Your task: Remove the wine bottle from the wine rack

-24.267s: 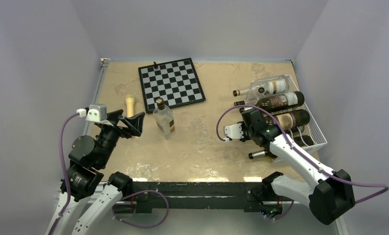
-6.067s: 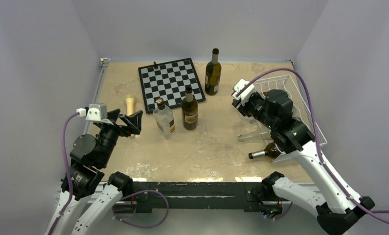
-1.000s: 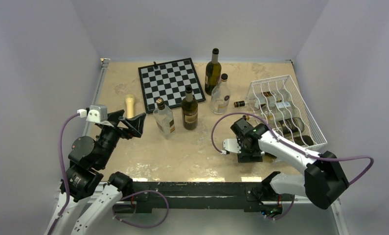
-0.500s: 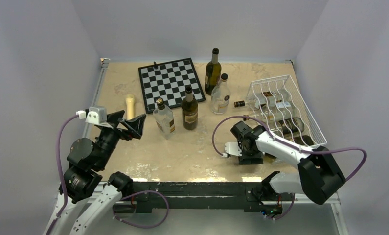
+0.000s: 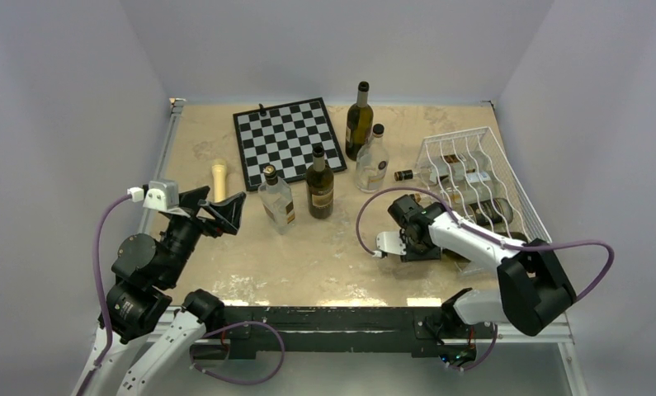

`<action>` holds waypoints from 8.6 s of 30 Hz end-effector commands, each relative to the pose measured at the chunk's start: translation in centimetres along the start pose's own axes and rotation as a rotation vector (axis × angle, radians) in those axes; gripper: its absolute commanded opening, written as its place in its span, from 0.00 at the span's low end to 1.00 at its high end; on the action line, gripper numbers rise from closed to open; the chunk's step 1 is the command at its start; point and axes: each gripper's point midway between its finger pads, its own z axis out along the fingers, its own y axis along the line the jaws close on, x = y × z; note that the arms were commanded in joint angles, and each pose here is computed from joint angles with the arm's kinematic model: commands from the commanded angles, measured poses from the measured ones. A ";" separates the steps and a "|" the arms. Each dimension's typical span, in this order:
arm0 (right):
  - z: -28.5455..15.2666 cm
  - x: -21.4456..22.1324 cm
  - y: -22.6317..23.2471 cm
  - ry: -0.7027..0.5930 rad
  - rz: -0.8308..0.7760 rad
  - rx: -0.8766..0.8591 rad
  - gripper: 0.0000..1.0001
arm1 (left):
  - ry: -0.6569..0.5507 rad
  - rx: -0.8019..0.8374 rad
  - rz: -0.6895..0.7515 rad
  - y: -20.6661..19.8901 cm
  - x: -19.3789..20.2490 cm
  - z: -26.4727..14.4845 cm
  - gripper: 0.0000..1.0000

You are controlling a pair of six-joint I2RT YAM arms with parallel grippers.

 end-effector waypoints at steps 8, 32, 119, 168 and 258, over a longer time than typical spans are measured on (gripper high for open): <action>-3.4 -1.1 1.2 -0.107 0.106 -0.065 0.00 | -0.040 0.013 -0.007 -0.4 -1.1 0.1 1.00; -9.2 -6.1 6.3 -0.367 0.065 -0.252 0.00 | -0.003 -0.026 0.019 0.3 -0.1 1.0 1.00; -41.5 -34.0 -2.9 -1.659 0.232 -0.019 0.00 | -0.296 -0.638 -0.069 11.5 -4.3 -6.9 1.00; -41.3 -42.6 -1.3 -1.744 0.126 0.071 0.77 | -0.261 -0.540 -0.040 10.0 -3.6 -5.1 1.00; 1.8 -2.6 -4.0 0.062 -0.047 0.012 0.60 | -0.242 -0.309 -0.063 6.2 -3.5 -3.7 1.00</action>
